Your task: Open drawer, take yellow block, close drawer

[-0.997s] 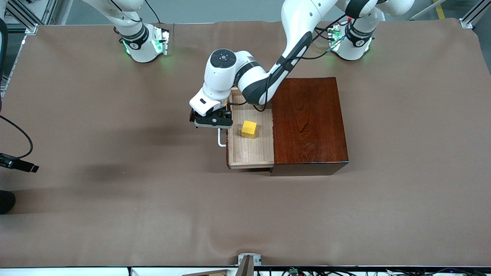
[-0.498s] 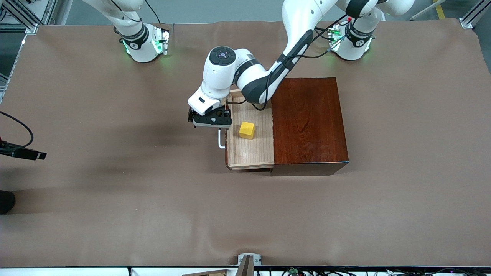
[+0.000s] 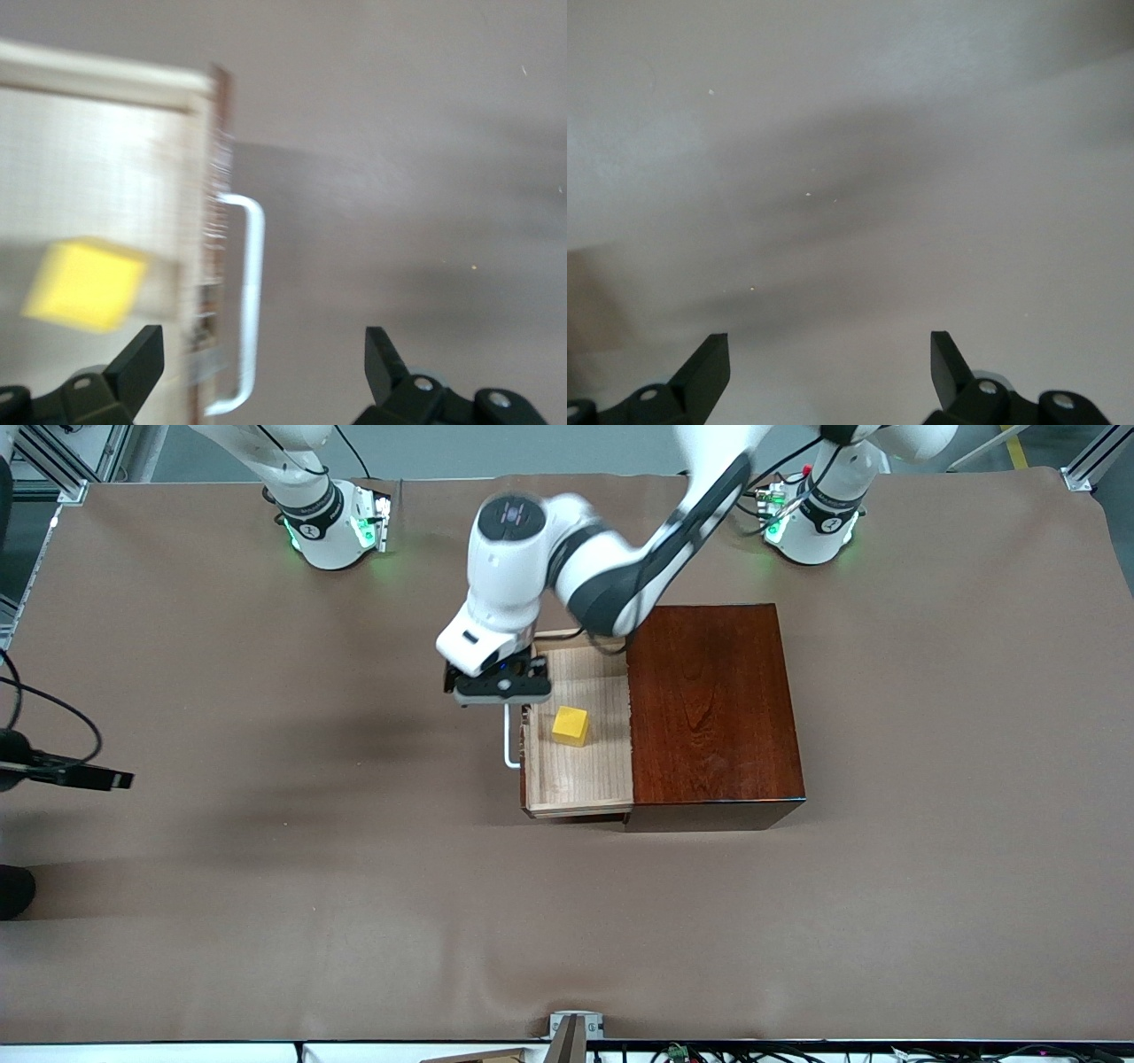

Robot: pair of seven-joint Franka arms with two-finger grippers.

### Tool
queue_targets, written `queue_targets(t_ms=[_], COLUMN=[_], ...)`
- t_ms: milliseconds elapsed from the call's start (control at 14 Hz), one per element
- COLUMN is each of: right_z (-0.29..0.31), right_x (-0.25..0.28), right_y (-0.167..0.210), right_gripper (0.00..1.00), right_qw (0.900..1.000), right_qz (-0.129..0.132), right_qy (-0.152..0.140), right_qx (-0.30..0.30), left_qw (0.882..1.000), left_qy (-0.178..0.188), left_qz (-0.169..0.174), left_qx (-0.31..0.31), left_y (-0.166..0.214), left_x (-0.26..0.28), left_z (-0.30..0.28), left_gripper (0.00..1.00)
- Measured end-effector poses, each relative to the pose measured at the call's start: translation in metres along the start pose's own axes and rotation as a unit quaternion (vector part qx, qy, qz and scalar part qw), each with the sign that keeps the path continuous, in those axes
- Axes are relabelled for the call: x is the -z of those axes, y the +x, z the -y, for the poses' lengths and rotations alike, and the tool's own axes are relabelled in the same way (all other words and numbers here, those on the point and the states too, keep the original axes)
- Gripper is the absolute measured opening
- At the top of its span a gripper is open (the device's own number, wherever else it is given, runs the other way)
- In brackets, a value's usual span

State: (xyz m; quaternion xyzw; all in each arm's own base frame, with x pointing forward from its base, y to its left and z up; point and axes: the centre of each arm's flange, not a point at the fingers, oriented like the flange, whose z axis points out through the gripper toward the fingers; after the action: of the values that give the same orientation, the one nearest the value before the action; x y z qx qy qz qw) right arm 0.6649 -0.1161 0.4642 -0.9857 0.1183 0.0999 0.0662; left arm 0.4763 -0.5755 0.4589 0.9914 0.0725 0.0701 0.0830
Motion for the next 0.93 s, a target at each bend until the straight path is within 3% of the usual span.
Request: queue_targets(t_ms=[285, 427, 712, 926], right_z=[0.063, 0.107, 0.202, 0.259], right_x=[-0.019, -0.026, -0.045, -0.053], right_y=[-0.002, -0.009, -0.03, -0.049], right_gripper=[1.0, 1.0, 1.0, 1.0], right_qw=[1.0, 1.0, 0.996, 0.988], right_qz=[0.013, 0.013, 0.003, 0.0], right_qy=[-0.009, -0.014, -0.025, 0.001], right_qx=[0.017, -0.012, -0.082, -0.157], left_qw=[0.996, 0.995, 0.993, 0.992], left_qy=[0.057, 0.088, 0.109, 0.106], left_qz=[0.004, 0.023, 0.047, 0.071], left_qx=[0.064, 0.046, 0.011, 0.015], left_y=[0.075, 0.106, 0.149, 0.177], left_x=[0.13, 0.172, 0.216, 0.217], left_z=[0.105, 0.17, 0.278, 0.359], left_gripper=[1.0, 1.0, 1.0, 1.0])
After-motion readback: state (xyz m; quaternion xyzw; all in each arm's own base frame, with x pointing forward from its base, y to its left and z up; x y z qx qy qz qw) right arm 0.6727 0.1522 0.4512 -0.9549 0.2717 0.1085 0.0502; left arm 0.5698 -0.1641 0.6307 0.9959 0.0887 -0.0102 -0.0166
